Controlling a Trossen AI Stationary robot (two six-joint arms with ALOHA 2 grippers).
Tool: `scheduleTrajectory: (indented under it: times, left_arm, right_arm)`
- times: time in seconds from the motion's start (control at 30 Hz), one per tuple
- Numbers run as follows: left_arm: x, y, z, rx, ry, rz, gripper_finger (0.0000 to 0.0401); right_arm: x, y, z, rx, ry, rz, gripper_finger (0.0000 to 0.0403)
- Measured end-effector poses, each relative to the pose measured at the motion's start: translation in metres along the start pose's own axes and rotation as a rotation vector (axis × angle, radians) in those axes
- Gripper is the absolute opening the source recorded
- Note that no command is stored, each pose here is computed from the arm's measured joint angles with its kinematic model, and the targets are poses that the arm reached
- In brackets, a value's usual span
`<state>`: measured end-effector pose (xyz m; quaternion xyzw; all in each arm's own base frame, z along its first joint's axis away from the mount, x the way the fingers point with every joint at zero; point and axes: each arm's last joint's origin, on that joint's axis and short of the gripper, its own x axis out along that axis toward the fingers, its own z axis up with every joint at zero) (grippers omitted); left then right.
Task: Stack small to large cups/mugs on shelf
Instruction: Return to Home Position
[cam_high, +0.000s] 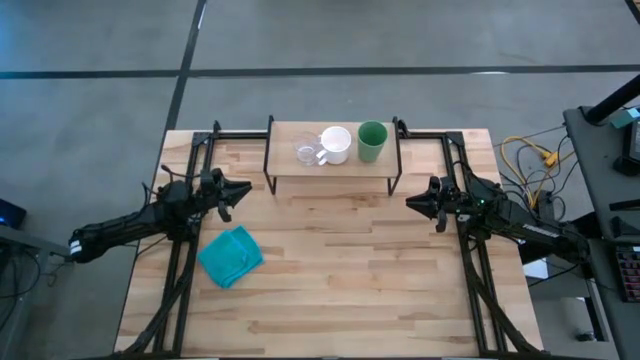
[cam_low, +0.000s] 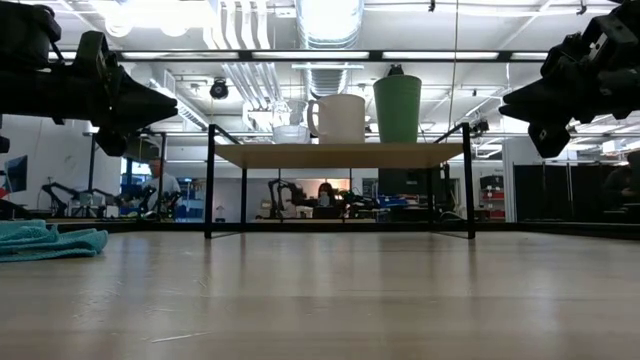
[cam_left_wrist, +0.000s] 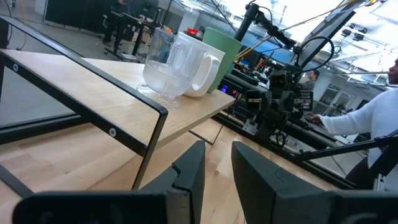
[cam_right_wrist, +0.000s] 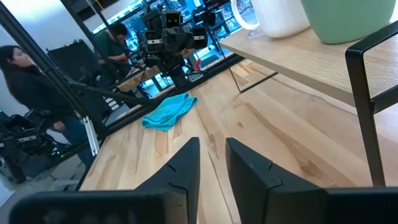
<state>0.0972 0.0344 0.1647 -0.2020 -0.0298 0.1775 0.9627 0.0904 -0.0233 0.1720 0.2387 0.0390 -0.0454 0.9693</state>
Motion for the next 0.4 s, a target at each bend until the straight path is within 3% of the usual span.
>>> scheduleTrajectory:
  times: [0.4]
  left_arm:
    - [0.0,0.0,0.0,0.0,0.0,0.0,0.0066]
  right_arm:
    - [0.0,0.0,0.0,0.0,0.0,0.0,0.0073]
